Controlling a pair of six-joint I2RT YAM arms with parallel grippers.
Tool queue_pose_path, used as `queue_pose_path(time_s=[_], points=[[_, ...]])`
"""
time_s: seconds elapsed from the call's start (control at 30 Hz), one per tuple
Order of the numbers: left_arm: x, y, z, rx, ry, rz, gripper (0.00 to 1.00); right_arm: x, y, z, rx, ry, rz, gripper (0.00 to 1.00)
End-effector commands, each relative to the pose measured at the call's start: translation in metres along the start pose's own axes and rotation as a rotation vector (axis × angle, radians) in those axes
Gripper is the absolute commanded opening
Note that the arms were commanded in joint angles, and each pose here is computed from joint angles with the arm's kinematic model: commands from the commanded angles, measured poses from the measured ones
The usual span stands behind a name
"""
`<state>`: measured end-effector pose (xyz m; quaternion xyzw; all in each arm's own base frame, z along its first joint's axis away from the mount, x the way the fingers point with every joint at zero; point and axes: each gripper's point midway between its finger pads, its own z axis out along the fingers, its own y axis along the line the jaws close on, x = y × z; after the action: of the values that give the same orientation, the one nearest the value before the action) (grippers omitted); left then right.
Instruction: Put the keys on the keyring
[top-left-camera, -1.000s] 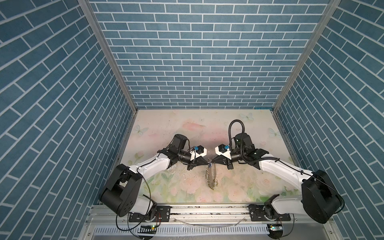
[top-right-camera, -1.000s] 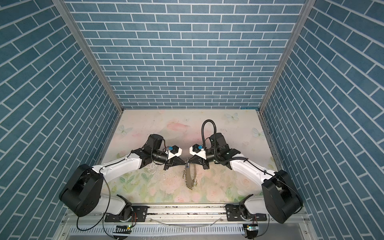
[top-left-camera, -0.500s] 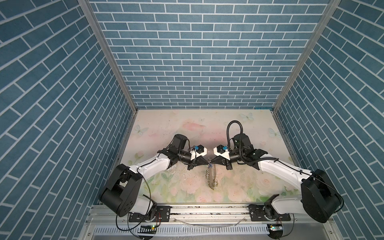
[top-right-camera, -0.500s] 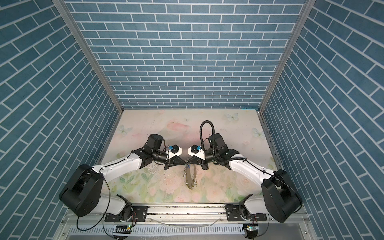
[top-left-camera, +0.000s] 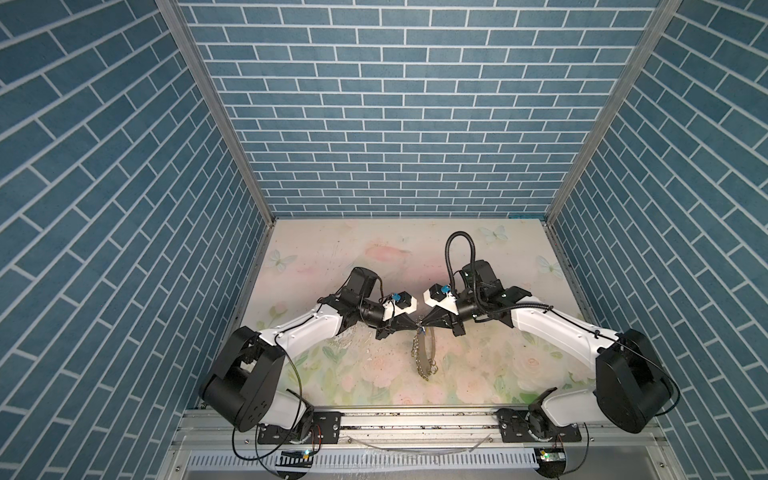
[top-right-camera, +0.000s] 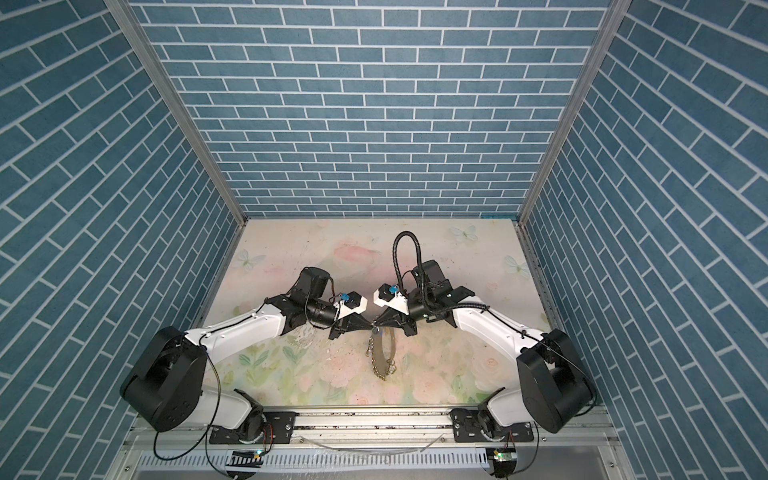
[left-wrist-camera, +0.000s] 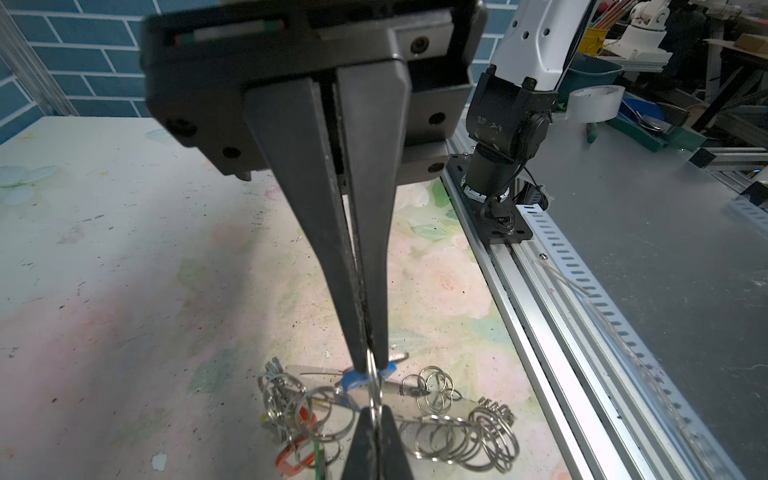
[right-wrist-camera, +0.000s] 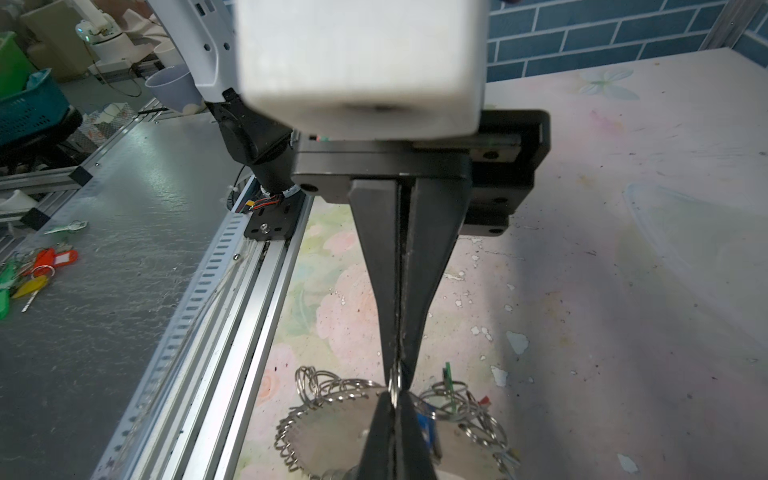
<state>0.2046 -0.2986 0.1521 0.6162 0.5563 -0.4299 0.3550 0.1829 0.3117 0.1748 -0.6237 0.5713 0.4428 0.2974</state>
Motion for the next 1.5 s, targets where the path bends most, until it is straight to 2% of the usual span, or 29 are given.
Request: queue_pose_path(time_s=[0.0, 0.57, 1.07, 1.47], points=[[-0.01, -0.013, 0.003, 0.043, -0.021, 0.092, 0.0, -0.025, 0.011, -0.003, -0.085, -0.053, -0.11, 0.0], [-0.028, -0.032, 0.008, 0.092, -0.068, 0.222, 0.0, -0.029, 0.022, -0.005, -0.186, -0.034, -0.126, 0.01], [-0.036, -0.038, 0.017, 0.133, -0.081, 0.27, 0.0, -0.02, 0.016, 0.003, -0.164, 0.014, -0.131, 0.06], [-0.044, -0.023, 0.021, 0.051, -0.146, 0.281, 0.0, -0.013, 0.024, 0.007, -0.177, 0.014, -0.107, 0.1]])
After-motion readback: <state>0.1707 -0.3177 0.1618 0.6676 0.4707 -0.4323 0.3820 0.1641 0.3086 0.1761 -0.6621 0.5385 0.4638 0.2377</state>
